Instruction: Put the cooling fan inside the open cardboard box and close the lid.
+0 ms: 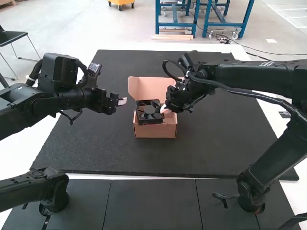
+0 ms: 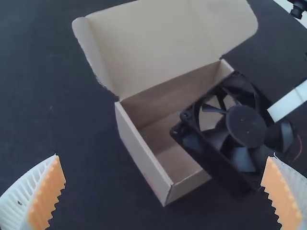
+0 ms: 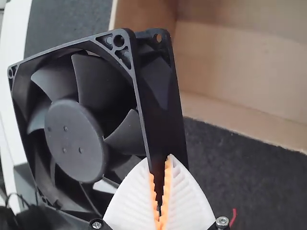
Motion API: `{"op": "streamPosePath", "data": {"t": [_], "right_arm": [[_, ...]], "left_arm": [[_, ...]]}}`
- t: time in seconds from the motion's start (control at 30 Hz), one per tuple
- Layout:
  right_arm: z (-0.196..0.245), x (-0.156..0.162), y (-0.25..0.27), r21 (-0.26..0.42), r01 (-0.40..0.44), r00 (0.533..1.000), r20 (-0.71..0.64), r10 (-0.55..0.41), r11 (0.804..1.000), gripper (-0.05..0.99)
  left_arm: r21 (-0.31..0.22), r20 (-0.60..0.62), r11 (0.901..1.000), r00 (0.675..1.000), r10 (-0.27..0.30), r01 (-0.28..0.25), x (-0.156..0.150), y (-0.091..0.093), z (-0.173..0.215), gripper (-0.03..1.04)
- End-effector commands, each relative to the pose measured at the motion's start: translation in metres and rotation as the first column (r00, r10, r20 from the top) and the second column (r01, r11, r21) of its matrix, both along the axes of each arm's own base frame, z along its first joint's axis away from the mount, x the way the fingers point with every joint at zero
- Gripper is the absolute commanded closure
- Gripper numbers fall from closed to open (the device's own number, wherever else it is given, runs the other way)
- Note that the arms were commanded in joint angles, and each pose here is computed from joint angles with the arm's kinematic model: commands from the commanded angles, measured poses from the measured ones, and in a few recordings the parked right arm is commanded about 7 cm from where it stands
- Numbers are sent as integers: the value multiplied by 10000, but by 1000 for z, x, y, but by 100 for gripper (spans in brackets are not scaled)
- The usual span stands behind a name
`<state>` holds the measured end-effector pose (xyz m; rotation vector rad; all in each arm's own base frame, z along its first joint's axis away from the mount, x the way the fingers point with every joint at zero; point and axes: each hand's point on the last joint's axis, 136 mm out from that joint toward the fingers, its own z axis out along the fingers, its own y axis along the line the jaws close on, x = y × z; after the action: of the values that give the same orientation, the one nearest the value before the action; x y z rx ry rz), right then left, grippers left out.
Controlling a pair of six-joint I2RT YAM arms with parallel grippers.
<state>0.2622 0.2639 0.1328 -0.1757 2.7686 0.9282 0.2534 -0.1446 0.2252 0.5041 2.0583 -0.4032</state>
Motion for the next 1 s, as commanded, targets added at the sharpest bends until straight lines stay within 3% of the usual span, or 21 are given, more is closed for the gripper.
{"op": "streamPosePath", "data": {"t": [0.0,0.8,0.97], "right_arm": [[17,11,11,359,206,9994,287,-216,9991,96],[-2,58,-17,-302,1932,9758,1099,-1889,9807,96],[-10,61,-20,-436,1979,9754,1077,-1924,9792,96]], "left_arm": [[-205,55,9997,9999,98,-97,-2,0,2,4],[-347,-66,9990,9996,269,-272,-7,8,0,4],[-341,-79,9990,9996,270,-272,-8,8,-1,4]]}}
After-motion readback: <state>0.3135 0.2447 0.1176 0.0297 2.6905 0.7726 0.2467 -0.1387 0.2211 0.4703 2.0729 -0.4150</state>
